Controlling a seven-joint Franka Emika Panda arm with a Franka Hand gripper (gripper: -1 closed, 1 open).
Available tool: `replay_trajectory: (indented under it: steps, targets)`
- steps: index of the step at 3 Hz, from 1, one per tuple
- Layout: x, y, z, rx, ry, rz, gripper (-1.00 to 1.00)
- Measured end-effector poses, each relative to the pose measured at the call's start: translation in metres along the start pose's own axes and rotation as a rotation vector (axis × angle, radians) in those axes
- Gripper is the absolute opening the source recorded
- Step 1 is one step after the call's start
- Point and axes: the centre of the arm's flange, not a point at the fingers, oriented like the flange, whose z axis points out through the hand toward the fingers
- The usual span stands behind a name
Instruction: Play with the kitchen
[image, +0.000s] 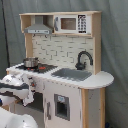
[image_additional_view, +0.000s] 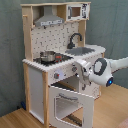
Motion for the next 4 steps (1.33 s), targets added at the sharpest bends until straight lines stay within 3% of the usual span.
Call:
replay_trajectory:
  steps: [1,3,4]
  targets:
    - [-0.007,0.005,-0.014,-0.012,0.005,-0.029,1.00]
    - [0.018,0.012,-0.034,-0.084,0.074,-0.155,1.00]
    - [0.034,0.022,-0.046,-0.140,0.104,-0.174,1.00]
